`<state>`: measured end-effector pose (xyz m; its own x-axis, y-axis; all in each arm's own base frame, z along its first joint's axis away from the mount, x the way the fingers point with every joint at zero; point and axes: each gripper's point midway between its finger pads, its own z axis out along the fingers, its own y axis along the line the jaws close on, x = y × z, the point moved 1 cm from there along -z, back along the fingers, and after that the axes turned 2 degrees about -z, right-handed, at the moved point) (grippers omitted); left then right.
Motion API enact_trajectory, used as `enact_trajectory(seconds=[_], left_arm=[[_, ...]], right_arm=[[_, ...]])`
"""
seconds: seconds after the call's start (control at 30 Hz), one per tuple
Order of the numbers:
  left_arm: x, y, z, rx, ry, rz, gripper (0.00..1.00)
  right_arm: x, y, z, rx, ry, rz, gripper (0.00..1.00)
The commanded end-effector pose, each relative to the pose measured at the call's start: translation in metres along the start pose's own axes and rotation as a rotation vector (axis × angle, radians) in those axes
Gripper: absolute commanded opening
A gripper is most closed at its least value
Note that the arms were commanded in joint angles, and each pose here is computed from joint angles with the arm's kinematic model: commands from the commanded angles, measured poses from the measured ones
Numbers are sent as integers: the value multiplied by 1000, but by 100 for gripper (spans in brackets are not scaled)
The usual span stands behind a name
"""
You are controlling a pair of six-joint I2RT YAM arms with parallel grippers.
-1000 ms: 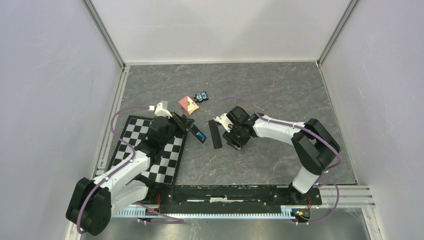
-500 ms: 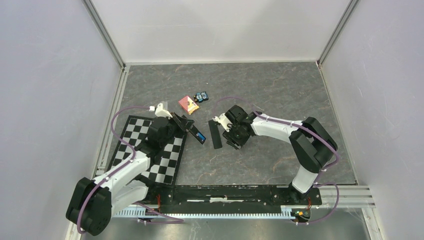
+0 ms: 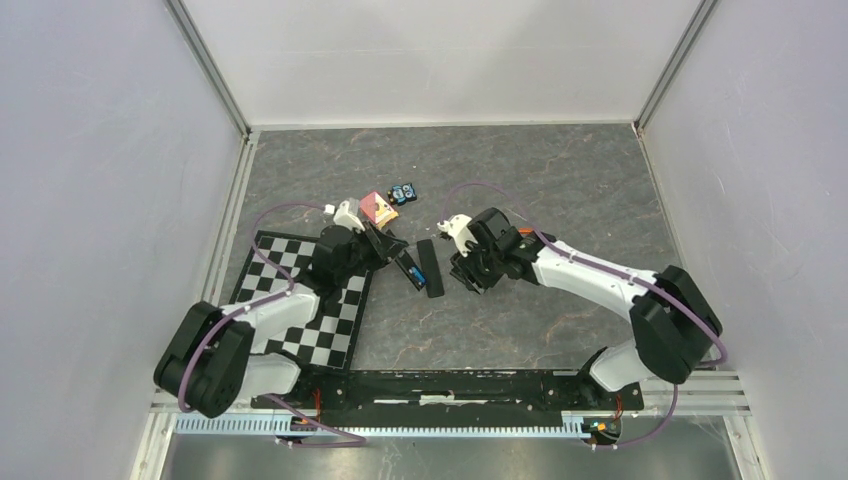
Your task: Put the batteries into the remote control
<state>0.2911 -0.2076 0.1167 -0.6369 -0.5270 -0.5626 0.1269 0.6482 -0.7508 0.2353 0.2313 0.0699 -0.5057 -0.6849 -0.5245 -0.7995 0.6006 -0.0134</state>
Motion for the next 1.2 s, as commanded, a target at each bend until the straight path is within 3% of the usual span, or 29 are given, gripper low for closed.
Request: enact_trajectory(seconds=[0.0,0.23,0.5,1.17], left_arm=[[-25,-55,13,221,-77,63,2],[-21,-63,15,315,-119,64,2],[-20,-68,14,340,-118,2,2],[-13,-67,24,205,24,-164,2]], right_arm=[[-24,13,-15,-59,-142,44,33],[-59,37,-32,-185,-329,186,33],[-75,36,-25,-180,-409,268,33],[-74,46,-11,-172,-369,166,34]])
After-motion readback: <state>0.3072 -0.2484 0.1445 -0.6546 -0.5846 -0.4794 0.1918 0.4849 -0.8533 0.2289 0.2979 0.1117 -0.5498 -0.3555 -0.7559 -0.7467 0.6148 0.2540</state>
